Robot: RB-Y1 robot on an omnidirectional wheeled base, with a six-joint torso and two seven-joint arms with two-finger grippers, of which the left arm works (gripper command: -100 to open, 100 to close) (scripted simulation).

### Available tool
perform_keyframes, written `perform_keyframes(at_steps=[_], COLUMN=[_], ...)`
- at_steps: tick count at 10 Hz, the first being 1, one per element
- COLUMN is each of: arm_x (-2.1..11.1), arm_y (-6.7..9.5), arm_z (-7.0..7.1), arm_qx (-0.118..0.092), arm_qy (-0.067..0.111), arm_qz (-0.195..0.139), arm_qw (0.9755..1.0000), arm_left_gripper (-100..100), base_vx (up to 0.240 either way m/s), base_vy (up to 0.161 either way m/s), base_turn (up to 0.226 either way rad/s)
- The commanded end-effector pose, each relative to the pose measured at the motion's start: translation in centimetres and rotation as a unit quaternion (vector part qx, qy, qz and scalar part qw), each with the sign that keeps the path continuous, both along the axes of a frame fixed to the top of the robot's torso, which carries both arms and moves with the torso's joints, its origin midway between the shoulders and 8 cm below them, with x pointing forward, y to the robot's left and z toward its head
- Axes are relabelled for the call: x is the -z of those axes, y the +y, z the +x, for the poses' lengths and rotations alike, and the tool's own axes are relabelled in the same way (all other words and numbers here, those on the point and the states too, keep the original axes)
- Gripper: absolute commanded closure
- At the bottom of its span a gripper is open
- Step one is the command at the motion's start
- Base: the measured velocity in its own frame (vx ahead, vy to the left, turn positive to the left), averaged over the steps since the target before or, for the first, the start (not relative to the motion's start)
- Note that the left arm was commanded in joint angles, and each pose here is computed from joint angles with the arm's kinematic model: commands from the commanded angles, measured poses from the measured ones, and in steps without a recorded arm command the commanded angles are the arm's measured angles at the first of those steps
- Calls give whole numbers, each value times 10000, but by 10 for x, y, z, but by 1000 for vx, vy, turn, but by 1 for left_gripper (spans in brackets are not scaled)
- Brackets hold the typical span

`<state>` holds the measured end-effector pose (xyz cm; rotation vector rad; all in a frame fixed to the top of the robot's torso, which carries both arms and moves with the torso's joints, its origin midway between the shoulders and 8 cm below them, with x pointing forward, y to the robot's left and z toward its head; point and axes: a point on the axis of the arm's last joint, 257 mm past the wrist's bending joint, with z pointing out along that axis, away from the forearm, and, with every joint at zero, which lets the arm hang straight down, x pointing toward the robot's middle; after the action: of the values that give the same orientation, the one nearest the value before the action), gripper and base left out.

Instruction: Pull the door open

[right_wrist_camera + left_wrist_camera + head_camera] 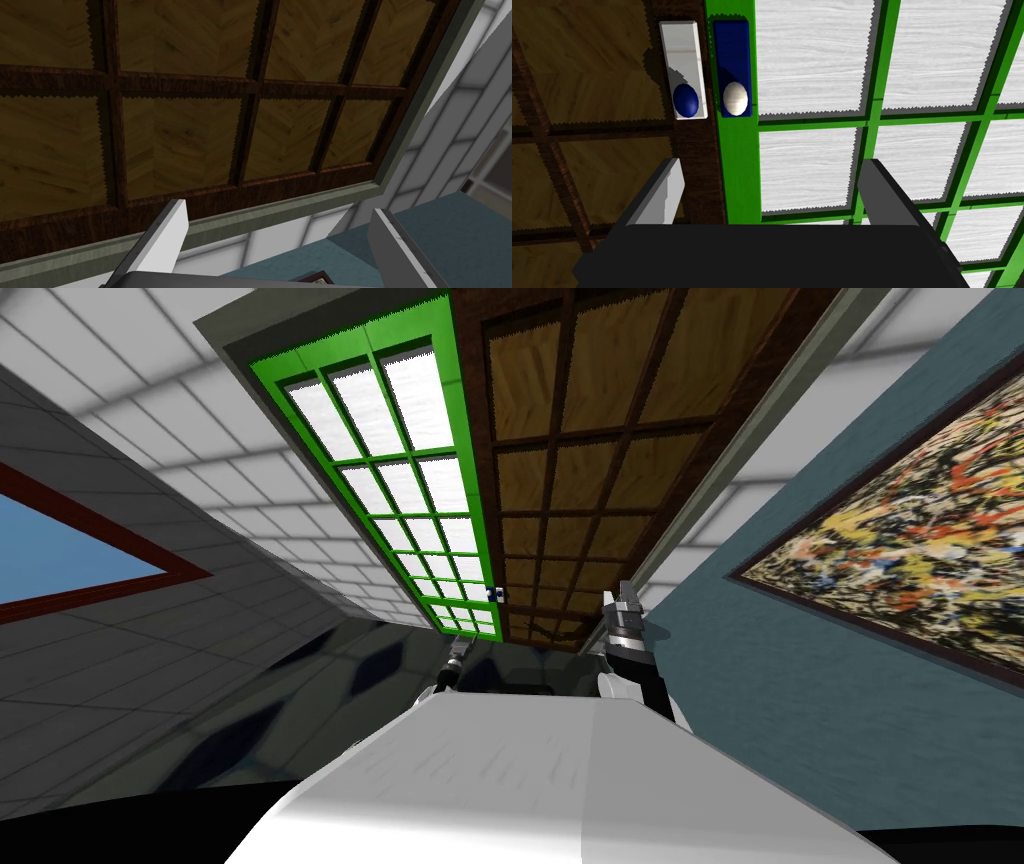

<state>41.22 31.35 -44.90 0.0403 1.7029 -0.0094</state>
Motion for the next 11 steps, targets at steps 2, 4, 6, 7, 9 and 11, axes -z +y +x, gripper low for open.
perform_keyframes(at_steps=[2, 4, 6, 7, 9, 11], arm_x=[18, 31, 38, 51, 51, 63], arm_y=[11, 19, 23, 31, 31, 36], arm_z=[-22, -38, -48, -66, -66, -83], arm_qx=[-117, -200, -251, -344, -344, -424], arm_qy=[244, 421, 531, 736, 735, 916], arm_qz=[62, 106, 132, 181, 181, 222], arm_qw=[9996, 9989, 9982, 9965, 9965, 9946], arm_left_gripper=[-100, -100, -100, -100, -100, -100], base_vx=[-104, -74, -129, -95, -63, -54], base_vy=[-14, -2, -6, -19, -12, -9], base_turn=[49, 16, 30, 29, 13, 26])
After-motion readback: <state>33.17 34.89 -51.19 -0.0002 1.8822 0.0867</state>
